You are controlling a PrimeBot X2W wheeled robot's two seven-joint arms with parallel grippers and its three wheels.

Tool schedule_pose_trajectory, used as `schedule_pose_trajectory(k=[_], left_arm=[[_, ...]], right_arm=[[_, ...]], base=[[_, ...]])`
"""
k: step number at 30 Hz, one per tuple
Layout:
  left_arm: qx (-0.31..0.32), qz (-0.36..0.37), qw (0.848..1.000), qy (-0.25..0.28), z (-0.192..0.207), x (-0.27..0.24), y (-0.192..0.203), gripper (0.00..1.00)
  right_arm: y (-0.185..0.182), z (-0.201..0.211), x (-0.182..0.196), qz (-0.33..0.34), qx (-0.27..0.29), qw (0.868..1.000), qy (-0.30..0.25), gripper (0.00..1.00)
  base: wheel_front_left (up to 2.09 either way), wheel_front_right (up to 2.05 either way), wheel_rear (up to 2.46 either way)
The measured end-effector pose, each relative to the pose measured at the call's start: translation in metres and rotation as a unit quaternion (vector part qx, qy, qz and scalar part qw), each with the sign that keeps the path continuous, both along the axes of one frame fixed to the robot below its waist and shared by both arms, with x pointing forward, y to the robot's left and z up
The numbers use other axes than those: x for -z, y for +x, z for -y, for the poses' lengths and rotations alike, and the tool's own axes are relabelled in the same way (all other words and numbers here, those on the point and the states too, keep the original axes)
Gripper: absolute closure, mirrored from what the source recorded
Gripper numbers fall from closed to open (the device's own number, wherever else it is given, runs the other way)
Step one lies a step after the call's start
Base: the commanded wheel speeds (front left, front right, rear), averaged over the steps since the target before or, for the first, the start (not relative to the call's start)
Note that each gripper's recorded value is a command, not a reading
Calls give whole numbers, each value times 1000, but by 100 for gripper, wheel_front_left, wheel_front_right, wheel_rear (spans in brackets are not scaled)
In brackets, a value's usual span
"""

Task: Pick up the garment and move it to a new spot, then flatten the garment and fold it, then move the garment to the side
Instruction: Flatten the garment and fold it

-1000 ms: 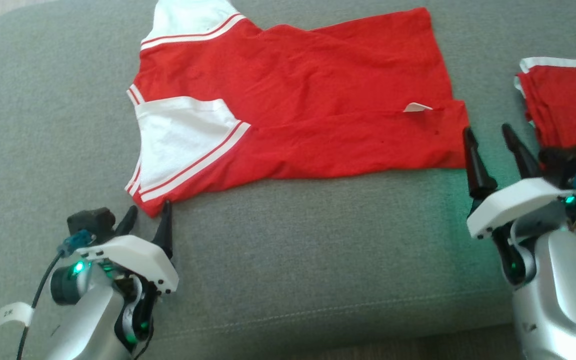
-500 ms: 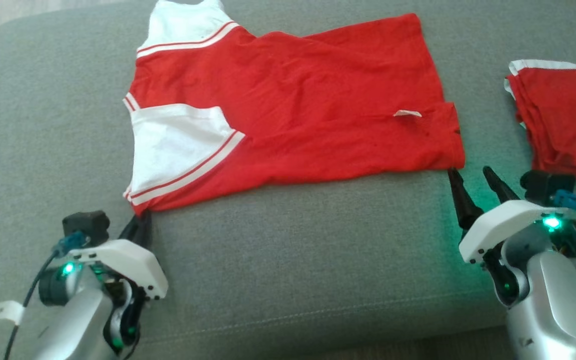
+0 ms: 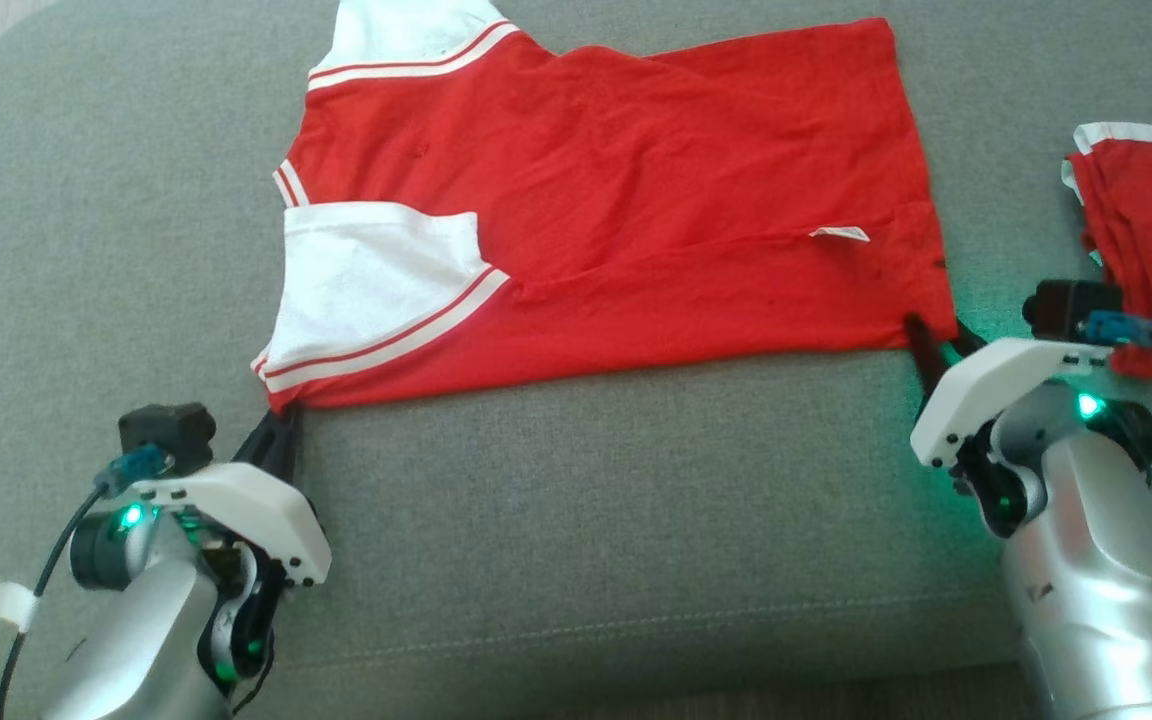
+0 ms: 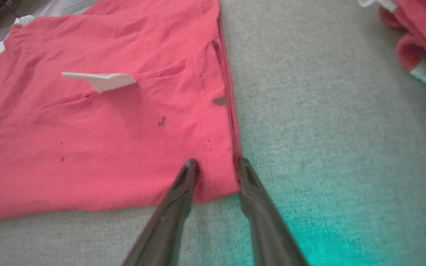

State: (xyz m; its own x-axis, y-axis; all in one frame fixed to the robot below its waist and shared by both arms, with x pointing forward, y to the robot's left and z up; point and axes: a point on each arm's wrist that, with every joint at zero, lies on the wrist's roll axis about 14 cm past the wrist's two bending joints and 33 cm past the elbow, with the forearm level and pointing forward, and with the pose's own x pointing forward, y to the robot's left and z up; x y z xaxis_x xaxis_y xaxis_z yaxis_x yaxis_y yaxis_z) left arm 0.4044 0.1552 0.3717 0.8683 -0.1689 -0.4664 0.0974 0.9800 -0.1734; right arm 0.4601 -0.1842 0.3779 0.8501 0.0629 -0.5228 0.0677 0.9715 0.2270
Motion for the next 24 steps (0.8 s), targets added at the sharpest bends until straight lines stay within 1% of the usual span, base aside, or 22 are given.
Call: schedule_pose_trajectory(k=[1,2,8,11,13,20,24], left_arm=[[0,0,1000,0,0,0,0,100],[1,1,1000,0,1,0,0,100],[16,13,1000,-3,6,-9,-2,100],[37,18,999,-22,16,-17,-8,100],[43,4,999,-28,18,-14,-20,100],[62,-54,996,-31,19,1,-78,100],[56,-64,996,-29,14,-1,-95,100]], right_arm=[[2,0,-1,1,0,1000,0,98],[5,0,-3,6,0,1000,-1,100],[0,2,-6,9,-2,1000,-16,100],[-9,1,-11,18,-10,1000,-21,100],[-20,3,-10,13,-12,1000,-24,100],[-64,34,-1,-18,0,999,-45,100],[-84,38,1,-32,-1,999,-43,100]], base=[[0,0,0],[0,0,0],[0,0,0],[0,0,0],[0,0,0],[0,0,0],[0,0,0]])
